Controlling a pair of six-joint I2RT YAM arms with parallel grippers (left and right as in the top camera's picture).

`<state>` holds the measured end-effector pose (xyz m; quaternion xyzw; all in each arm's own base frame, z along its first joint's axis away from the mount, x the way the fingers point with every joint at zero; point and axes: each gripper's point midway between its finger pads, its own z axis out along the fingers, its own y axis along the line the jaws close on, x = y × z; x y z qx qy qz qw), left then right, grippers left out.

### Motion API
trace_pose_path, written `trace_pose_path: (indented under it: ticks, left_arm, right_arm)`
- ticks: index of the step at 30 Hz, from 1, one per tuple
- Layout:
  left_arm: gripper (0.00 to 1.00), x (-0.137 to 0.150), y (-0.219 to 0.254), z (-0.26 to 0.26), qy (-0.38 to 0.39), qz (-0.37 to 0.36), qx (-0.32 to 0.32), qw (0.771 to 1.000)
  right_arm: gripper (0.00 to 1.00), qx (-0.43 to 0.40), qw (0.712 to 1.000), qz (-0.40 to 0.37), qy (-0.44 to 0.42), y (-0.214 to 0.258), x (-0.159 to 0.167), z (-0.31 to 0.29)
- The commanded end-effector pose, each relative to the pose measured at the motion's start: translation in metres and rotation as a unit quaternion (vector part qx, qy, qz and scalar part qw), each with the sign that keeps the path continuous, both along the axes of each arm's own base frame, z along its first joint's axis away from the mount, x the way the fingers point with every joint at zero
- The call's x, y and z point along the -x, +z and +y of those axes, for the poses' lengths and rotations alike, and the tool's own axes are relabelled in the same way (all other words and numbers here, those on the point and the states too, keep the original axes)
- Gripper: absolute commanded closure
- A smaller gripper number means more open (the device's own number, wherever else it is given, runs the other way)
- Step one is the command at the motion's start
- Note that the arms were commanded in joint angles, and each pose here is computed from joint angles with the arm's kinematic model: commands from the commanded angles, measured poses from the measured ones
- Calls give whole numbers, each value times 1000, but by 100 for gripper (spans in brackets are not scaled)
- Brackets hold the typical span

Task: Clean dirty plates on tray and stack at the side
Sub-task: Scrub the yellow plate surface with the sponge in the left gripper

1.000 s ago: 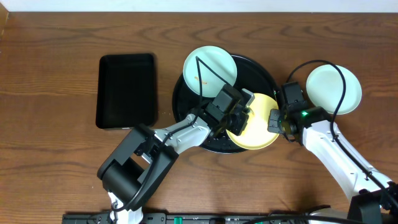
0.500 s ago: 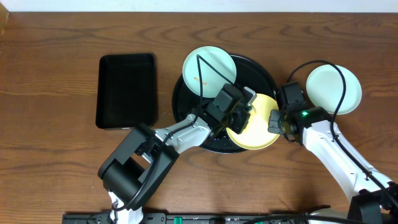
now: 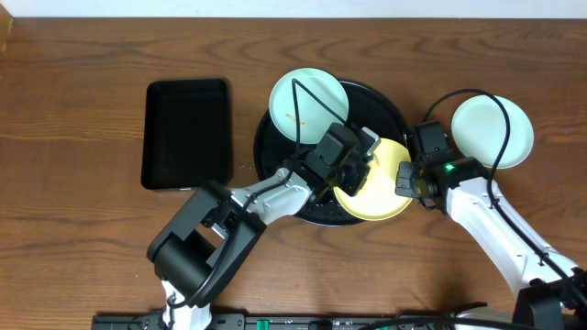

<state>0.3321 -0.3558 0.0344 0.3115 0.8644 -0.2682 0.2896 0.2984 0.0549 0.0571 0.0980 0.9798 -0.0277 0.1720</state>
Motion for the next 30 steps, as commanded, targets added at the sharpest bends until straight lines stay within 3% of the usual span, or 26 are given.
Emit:
trace_pose_path:
  ticks: [1, 30]
  left_arm:
    - [92, -1, -17, 1, -3, -2, -15, 1000]
    - [92, -31, -11, 5, 18, -38, 16, 999]
  right_arm:
    - [99, 6, 1000, 4, 2, -2, 1, -4]
    - [99, 7, 1000, 7, 2, -2, 2, -4]
